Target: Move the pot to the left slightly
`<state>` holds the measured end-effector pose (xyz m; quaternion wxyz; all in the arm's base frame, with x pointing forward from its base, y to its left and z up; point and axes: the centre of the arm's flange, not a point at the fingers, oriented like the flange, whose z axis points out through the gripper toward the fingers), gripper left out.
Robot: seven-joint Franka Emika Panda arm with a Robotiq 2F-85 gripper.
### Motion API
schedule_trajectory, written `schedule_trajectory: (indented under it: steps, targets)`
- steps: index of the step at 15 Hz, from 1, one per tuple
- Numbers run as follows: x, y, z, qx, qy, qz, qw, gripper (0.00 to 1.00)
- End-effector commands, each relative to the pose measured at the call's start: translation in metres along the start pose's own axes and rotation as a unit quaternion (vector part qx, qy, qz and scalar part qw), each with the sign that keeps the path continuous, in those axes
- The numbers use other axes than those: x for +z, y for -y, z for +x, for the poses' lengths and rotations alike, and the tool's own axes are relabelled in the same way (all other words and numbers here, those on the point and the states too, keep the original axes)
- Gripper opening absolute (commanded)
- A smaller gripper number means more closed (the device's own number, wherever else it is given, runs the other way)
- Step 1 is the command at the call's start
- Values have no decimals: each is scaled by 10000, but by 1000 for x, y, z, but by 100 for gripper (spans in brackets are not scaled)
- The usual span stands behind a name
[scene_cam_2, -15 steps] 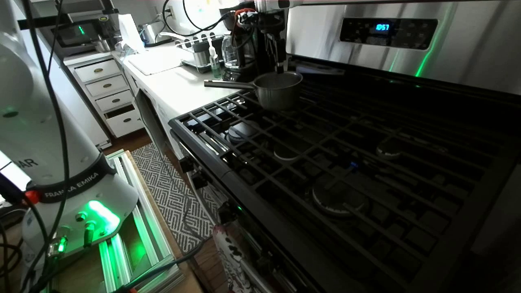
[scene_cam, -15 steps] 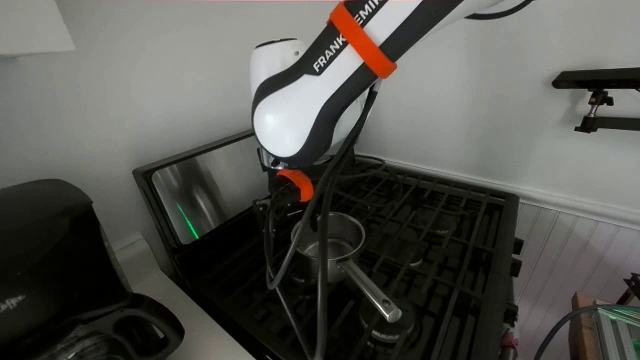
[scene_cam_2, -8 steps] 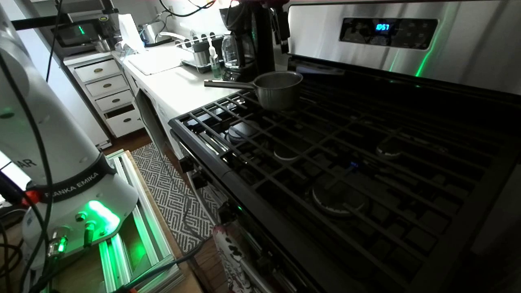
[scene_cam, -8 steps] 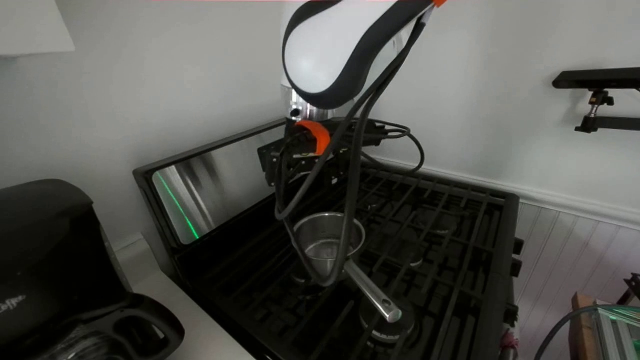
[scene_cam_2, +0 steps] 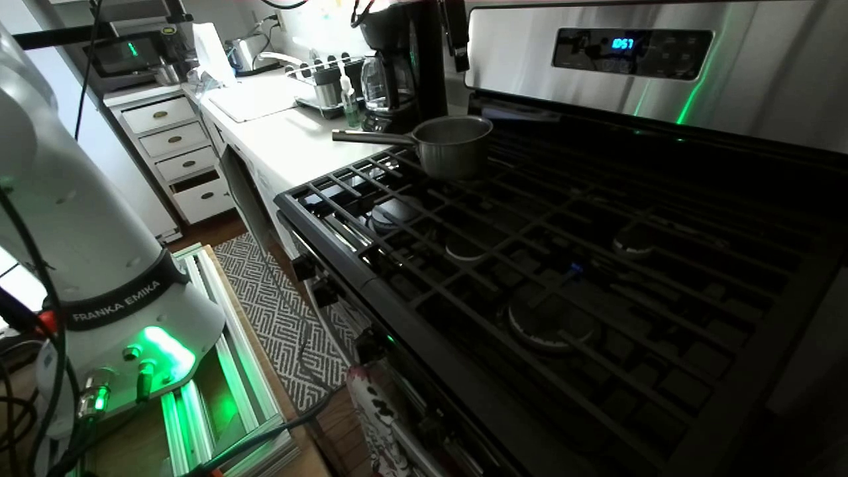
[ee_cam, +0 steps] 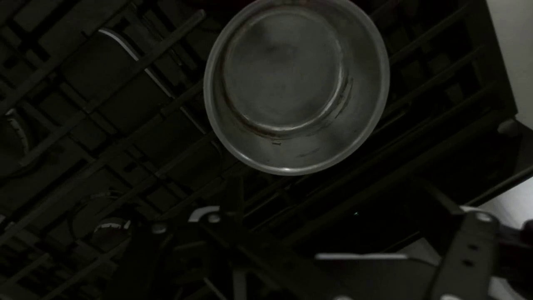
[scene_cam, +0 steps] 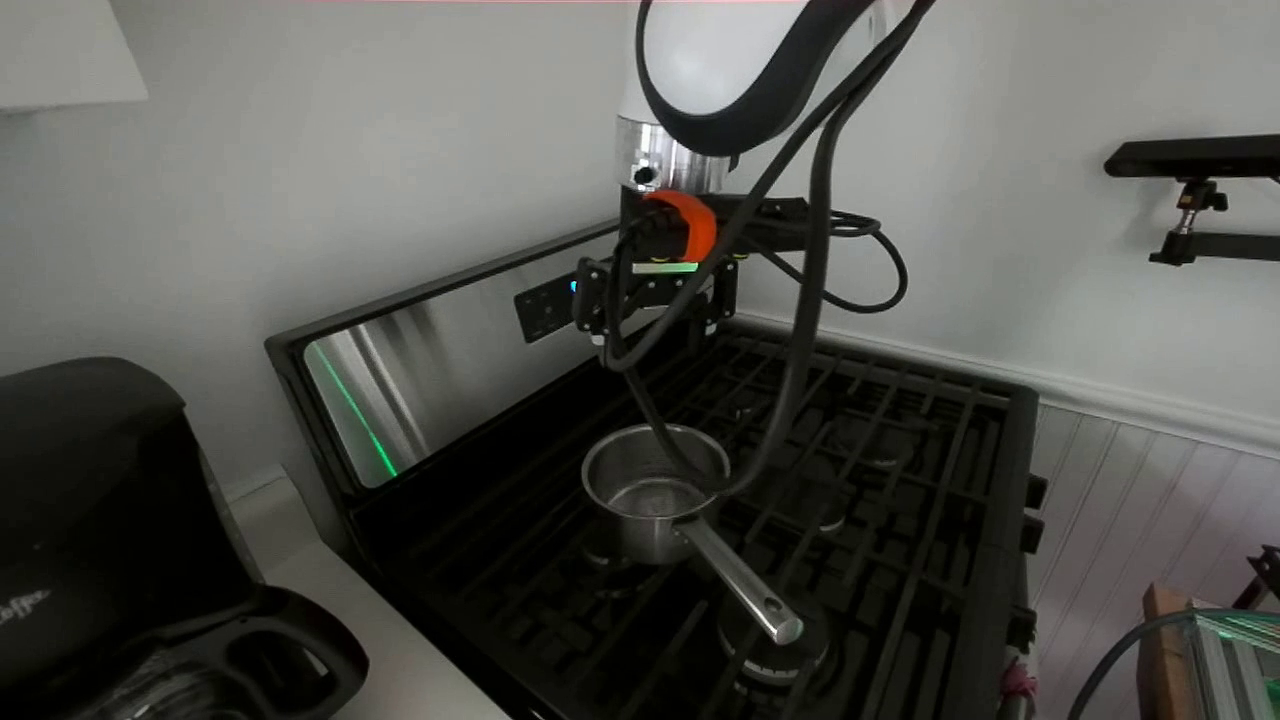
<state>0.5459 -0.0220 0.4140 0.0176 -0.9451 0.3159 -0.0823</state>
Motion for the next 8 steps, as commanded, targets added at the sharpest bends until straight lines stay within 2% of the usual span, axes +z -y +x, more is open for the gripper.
schedule_trajectory:
  steps: [1,2,3,8]
  targets:
    - [-14,-20,-18,-71,-15,-142,9999,100]
    - [-15,-23,-19,-54,-42,-152,9999,100]
    - [-5,-10,-6,-30,10,-86,10000,100]
    - [-4,-11,-7,-34,19,-98,9999,100]
